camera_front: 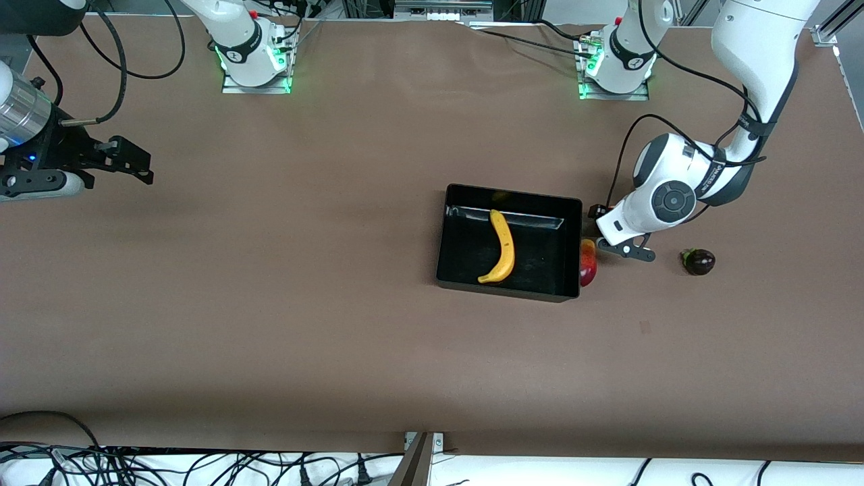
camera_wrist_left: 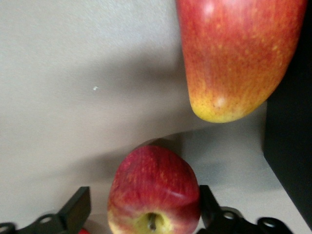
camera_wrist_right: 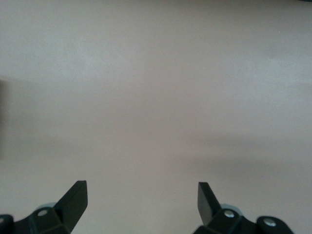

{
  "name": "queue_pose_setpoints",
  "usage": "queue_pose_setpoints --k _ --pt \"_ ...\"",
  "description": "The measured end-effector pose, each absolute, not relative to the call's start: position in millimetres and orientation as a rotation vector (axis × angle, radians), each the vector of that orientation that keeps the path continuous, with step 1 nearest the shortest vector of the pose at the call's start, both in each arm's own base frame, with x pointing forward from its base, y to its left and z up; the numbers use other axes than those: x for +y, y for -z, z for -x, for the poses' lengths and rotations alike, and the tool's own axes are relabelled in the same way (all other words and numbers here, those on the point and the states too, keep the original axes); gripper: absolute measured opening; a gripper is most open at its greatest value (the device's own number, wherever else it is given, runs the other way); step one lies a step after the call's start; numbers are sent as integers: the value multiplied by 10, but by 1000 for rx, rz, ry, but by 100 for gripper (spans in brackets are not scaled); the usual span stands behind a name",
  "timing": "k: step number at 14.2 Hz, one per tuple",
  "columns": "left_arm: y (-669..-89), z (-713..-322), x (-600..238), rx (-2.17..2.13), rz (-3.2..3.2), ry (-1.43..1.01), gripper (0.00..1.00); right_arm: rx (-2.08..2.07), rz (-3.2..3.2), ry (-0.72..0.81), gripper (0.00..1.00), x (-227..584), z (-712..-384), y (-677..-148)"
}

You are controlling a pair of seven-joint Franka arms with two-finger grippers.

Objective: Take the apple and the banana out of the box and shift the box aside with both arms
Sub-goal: 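Carry the apple out of the tray and set it beside the mango, then move the left gripper back into the tray above the yellow banana, then grasp the yellow banana with the left gripper and lift it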

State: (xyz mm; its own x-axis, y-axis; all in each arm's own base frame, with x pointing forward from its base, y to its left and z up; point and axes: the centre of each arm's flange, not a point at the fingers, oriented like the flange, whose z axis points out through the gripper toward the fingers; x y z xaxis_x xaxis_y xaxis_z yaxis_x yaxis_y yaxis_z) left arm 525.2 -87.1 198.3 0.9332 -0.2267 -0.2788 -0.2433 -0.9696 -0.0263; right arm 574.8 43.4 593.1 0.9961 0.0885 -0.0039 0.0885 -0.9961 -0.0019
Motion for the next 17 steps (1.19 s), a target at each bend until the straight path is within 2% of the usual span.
queue_pose_setpoints --k 3,7,9,12,17 --pt "-2533 -5498 -987 378 2992 -440 100 -139 3137 -6 100 435 -5748 -5931" --pt "-3499 -5819 -1620 385 3114 -326 100 -139 3137 -6 100 435 -5748 -5932" --pt "-3471 -5728 -2093 370 3162 -355 100 -140 3137 -6 100 436 -5748 -5932" --pt "-3104 -5530 -2877 361 3185 -334 100 -140 3137 -6 100 437 -5748 -5932" --pt "-2667 -5537 -3053 330 3204 -341 100 -140 3137 -6 100 437 -5748 -5932"
